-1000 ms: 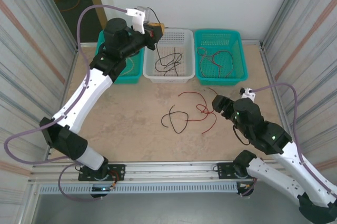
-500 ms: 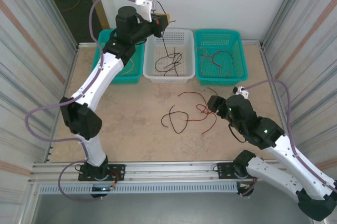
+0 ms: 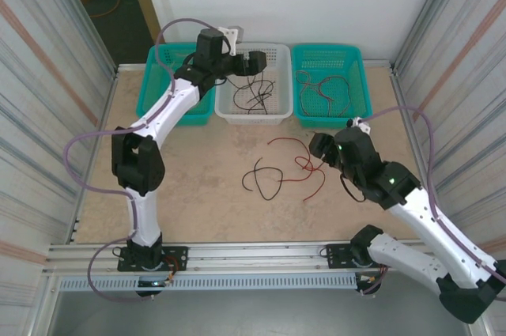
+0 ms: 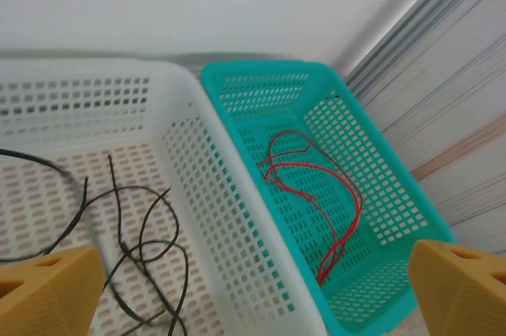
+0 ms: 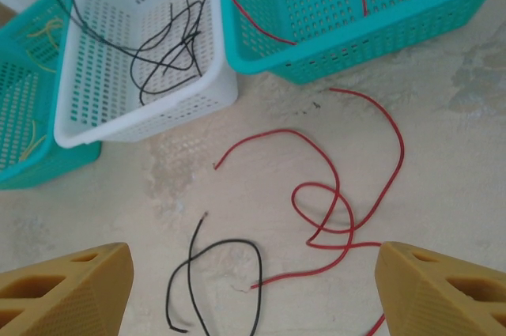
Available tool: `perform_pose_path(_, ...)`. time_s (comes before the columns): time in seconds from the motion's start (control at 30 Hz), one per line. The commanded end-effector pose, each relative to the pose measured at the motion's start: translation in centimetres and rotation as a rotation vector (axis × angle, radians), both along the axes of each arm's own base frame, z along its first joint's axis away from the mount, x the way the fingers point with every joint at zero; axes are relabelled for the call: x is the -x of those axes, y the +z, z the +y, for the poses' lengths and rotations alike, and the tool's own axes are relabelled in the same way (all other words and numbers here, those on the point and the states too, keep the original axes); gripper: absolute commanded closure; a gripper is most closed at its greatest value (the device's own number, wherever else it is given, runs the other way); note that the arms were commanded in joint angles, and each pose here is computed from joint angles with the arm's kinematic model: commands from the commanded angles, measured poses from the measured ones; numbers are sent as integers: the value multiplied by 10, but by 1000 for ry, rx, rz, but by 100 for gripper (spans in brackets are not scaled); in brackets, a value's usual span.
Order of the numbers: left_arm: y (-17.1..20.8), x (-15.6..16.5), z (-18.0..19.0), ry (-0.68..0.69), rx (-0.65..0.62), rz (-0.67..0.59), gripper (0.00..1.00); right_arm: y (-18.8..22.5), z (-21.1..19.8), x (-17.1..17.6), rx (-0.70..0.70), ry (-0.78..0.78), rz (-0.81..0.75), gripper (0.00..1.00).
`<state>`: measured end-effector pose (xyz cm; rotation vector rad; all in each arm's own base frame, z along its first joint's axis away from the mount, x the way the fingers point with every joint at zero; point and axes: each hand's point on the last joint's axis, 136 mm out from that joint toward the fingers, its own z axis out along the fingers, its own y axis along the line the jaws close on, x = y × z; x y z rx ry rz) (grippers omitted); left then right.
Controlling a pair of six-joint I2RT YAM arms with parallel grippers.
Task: Untangle the cables
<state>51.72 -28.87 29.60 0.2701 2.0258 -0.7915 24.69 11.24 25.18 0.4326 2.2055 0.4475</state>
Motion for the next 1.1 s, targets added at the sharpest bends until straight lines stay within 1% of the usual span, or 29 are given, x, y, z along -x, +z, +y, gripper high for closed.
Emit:
perform_pose_path(0.0,57,16,21,88,68,-95,1,6,-1,-12,26,17,18,21)
perform_pose_path(0.07,52,25,26,115,90,-72,4,3,0,-22,19,13,32,21)
perform_pose_path(0.13,47,38,20,97,127,-67,6,0,2,-30,20,14,44,21)
perform_pose_path(0.23,34,60,15,69,95,-47,13,-22,2,-39,46,4,120,22)
perform_pose_path(0.33,21,81,15,49,76,-29,17,-52,1,-39,85,-10,215,24)
perform_pose_path(0.47,3,106,14,0,102,33,19,-111,1,-22,140,-18,382,27)
perform_pose_path(0.53,-3,116,13,-25,104,46,20,-133,4,-16,151,-6,427,26)
perform_pose_path(0.6,-8,126,15,-31,93,69,20,-152,10,-16,131,22,464,23)
perform_pose_path(0.7,-8,138,14,-81,47,129,22,-174,27,-24,98,125,501,20)
perform_pose_path(0.77,-8,149,11,-129,23,161,25,-183,30,-28,133,170,507,21)
perform_pose_path(0.8,-13,154,12,-136,22,174,25,-187,30,-30,154,177,502,21)
perform_pose_path(0.87,-28,162,18,-108,29,204,25,-188,26,-32,203,176,478,23)
perform_pose_path(0.93,-42,171,23,-98,41,237,27,-184,27,-31,241,206,430,22)
perform_pose_path(1.0,-45,182,28,-101,30,248,30,-184,19,-29,274,192,416,22)
perform_pose_path(1.07,-44,193,37,-85,13,238,30,-182,5,-29,314,163,410,22)
